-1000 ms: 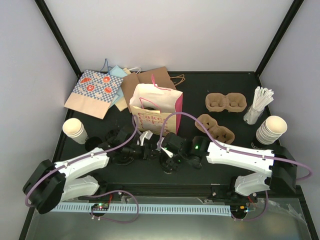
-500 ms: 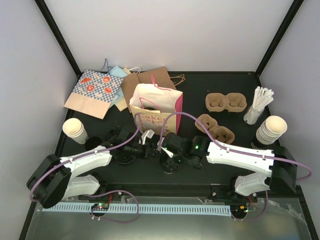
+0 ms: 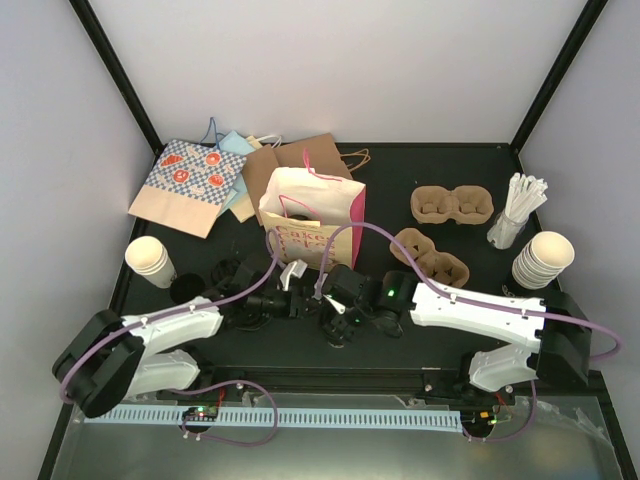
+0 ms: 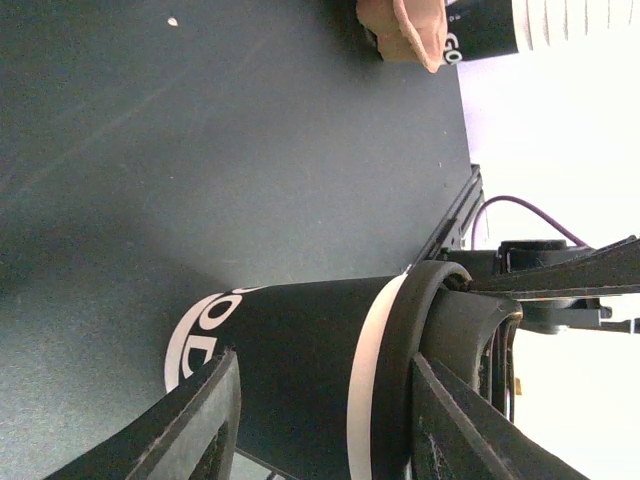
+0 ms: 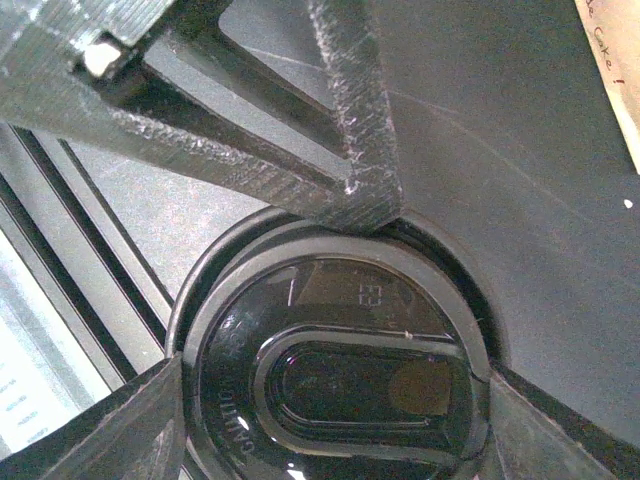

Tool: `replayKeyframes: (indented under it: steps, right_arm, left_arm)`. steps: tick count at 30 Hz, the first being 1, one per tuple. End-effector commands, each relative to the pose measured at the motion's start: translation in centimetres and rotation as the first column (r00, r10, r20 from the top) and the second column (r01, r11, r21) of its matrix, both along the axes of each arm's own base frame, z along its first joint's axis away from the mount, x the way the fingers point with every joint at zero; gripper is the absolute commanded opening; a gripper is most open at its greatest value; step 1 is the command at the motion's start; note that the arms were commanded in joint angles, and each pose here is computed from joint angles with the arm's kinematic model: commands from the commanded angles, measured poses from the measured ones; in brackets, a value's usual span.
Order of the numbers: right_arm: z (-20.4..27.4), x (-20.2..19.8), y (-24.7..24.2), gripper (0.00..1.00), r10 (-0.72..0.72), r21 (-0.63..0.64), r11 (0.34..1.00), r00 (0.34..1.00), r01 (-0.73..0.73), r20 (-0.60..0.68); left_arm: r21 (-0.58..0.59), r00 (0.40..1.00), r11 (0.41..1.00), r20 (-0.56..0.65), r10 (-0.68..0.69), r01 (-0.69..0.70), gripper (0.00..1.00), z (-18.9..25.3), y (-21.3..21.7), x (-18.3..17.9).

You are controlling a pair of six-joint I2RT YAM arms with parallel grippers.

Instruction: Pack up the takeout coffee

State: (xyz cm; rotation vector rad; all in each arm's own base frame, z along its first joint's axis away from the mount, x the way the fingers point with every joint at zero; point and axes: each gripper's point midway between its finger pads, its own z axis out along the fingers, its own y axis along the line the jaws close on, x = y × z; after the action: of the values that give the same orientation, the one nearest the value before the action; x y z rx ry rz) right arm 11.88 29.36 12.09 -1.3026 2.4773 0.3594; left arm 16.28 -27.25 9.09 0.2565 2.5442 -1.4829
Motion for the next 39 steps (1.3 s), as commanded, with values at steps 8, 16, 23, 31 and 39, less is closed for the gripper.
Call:
replayKeyframes:
  steps: [8,16,23,31,39]
  right_arm:
    - [-1.4,0.4,-1.6,0.75,-0.193,-0.113,0.975,0.981,0.189,-0.018]
    - [-1.5,0.1,-1.0,0.75,-0.19,-0.085,0.979,0.981,0.187,-0.036]
    - [-1.5,0.3,-1.3,0.75,-0.203,-0.093,0.975,0.979,0.2,-0.029]
    - [0.1,0.3,-0.2,0.87,-0.18,-0.04,0.983,0.983,0.179,-0.021]
    - [3.5,0.8,0.5,0.96,-0.186,0.039,0.982,0.983,0.186,0.007]
  left_arm:
    - [0.104,0.991,0.986,-0.003,0.133,-0.132,0.57,-0.4,3.8,-1.7]
    - [0.046,0.995,0.996,-0.064,0.077,-0.074,0.56,-0.6,3.3,-3.4]
    - [-0.041,0.994,0.993,-0.017,0.108,-0.108,0.59,0.7,3.7,-3.6]
    - [-0.15,0.998,0.987,0.001,0.06,-0.059,0.61,3.0,2.8,-4.2]
    - [-0.134,0.998,0.99,0.04,0.057,-0.051,0.61,4.3,2.7,-3.7]
